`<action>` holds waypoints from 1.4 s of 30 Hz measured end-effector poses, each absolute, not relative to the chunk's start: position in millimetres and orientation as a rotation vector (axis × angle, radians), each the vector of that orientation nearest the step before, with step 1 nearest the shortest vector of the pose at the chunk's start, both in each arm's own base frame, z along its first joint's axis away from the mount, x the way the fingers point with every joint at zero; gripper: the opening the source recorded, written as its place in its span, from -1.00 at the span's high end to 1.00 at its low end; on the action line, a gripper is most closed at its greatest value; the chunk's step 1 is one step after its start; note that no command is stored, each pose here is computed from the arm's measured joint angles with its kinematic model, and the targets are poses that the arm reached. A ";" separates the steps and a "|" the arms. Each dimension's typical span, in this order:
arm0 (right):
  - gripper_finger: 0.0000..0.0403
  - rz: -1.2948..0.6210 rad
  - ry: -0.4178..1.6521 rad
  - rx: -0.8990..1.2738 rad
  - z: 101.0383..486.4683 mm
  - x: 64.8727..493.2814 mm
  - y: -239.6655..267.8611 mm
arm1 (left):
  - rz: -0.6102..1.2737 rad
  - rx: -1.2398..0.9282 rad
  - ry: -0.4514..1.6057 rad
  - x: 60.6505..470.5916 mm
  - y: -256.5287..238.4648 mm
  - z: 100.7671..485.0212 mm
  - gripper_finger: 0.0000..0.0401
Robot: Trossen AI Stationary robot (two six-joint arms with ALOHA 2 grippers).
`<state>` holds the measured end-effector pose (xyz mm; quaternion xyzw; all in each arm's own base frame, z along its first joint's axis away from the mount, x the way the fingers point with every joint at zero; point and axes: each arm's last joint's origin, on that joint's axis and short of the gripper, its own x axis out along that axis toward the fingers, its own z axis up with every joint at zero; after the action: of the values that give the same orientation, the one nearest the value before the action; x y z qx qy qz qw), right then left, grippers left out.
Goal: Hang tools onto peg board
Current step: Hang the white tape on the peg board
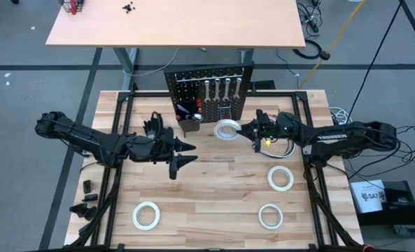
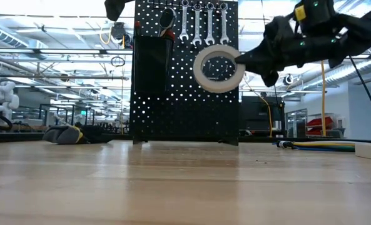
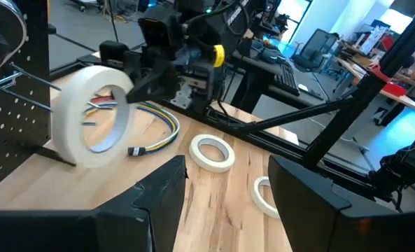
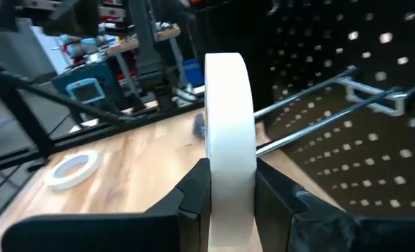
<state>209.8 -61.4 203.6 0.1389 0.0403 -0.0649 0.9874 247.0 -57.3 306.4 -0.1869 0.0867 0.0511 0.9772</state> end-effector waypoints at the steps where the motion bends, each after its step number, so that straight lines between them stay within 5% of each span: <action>1: 0.66 -0.140 0.079 0.271 202.2 210.9 -63.9 | 0.103 -0.377 0.174 247.0 -57.3 306.5 -0.02; 25: 0.66 -0.390 0.012 0.271 186.9 215.4 -105.1 | 0.093 -0.349 0.177 247.0 -57.5 306.5 -0.02; 34: 0.09 -0.531 -0.007 0.275 195.5 224.9 -114.7 | 0.055 -0.351 0.195 246.5 -60.1 305.5 -0.02; 42: 0.10 -0.602 0.010 0.299 195.9 228.7 -112.3 | 0.037 -0.336 0.239 243.8 -66.3 301.7 -0.02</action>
<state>228.7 -112.3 195.9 0.1467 0.0049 -0.2951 0.9441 243.8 -66.3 301.7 -0.1670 0.1187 0.0183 0.9786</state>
